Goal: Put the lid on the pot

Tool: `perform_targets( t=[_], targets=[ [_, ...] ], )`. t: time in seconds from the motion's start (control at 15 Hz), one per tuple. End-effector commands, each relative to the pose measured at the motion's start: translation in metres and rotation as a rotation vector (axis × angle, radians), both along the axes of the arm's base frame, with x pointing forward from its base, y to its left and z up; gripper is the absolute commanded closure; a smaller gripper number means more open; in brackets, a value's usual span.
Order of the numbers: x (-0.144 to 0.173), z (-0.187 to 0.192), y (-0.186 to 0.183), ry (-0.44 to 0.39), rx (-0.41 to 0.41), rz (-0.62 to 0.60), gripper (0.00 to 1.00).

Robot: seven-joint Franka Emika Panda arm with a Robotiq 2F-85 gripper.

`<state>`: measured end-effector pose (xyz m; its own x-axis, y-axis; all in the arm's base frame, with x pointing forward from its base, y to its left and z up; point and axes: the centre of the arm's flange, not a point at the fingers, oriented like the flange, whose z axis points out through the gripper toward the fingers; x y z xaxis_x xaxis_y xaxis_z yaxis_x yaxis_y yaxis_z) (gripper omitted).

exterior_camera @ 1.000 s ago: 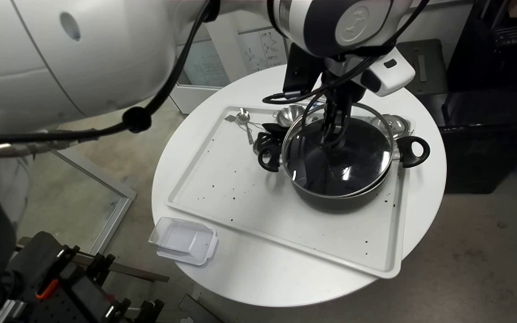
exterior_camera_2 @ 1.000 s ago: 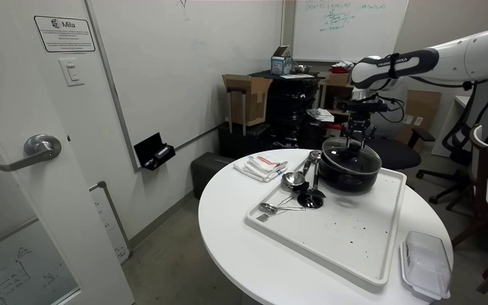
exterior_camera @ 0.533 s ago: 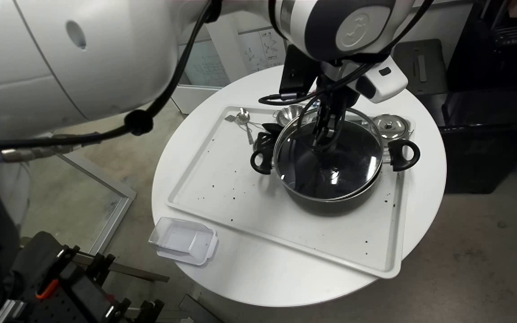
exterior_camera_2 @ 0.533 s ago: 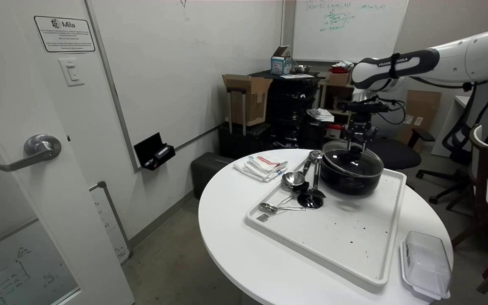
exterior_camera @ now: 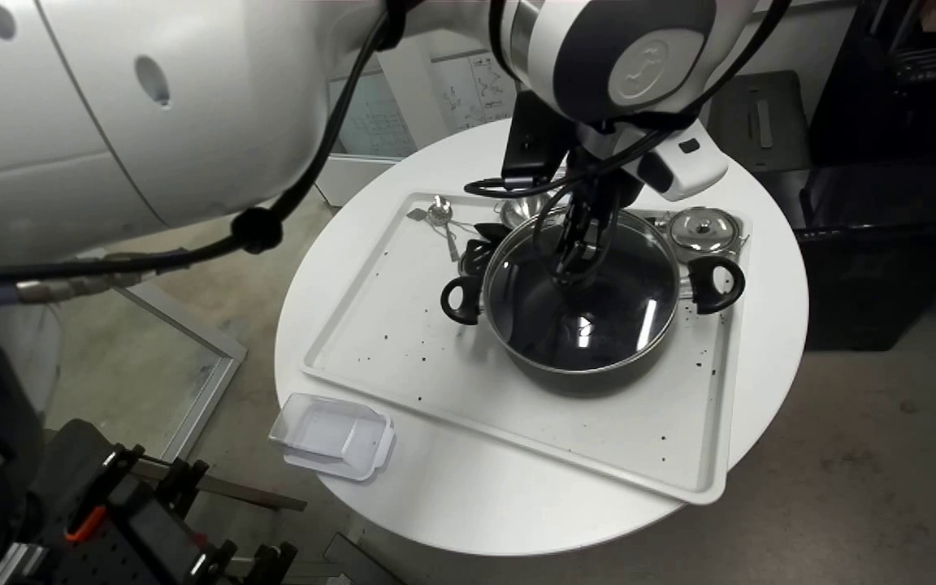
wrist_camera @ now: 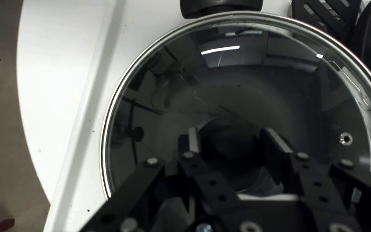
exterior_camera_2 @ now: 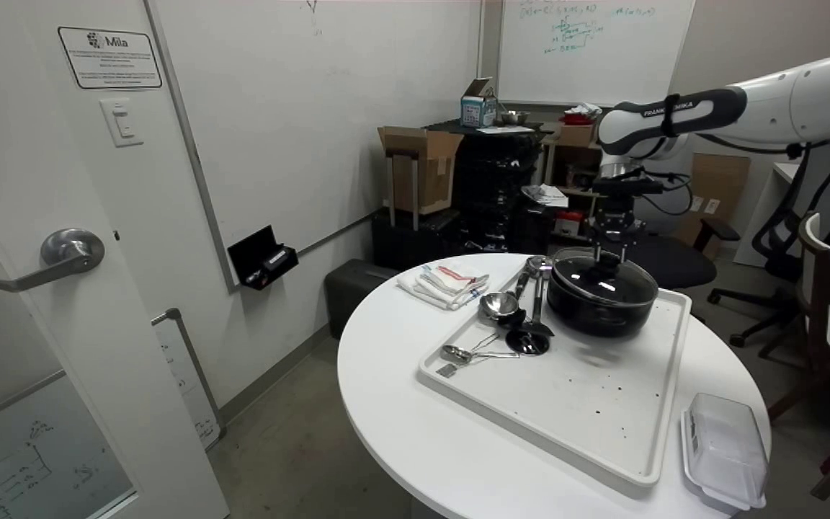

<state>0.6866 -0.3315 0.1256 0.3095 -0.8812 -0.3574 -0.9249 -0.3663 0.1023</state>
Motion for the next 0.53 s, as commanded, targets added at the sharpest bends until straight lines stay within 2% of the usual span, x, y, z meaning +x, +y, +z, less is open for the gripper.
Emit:
perform_targets(
  t=[0.0, 0.47],
  targets=[
    [0.0561, -0.0036, -0.0269, 0.025, 0.061, -0.014, 0.76],
    [0.0505, -0.0102, -0.0239, 0.061, 0.084, -0.015, 0.76]
  ],
)
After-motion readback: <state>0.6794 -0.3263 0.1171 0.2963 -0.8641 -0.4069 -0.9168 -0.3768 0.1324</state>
